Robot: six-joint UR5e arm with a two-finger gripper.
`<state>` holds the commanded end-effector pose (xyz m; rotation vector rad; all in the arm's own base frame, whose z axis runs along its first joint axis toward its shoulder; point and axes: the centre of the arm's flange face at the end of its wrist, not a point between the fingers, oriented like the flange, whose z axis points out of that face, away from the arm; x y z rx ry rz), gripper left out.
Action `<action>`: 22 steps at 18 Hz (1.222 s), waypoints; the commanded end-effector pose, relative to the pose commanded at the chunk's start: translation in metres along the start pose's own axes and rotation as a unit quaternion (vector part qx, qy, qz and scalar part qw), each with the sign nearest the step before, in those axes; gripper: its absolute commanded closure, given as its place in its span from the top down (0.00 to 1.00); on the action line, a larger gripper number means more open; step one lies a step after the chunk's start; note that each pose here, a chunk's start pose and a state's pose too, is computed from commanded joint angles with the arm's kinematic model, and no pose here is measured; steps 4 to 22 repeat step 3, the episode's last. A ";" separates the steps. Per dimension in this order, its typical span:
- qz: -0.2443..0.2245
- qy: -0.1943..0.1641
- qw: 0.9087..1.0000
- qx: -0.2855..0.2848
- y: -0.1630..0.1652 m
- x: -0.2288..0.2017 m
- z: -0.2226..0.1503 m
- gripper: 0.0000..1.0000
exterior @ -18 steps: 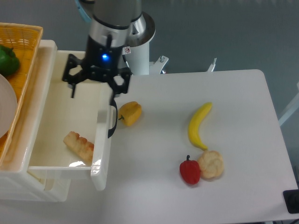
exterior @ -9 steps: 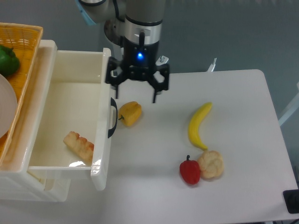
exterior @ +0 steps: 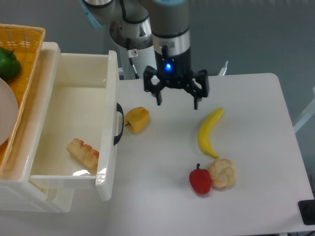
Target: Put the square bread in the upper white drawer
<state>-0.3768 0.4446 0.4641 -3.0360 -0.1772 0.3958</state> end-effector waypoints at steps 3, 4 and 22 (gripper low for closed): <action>-0.004 0.004 1.000 -0.007 0.002 -0.005 0.008 1.00; -0.004 0.004 1.000 -0.007 0.002 -0.005 0.008 1.00; -0.004 0.004 1.000 -0.007 0.002 -0.005 0.008 1.00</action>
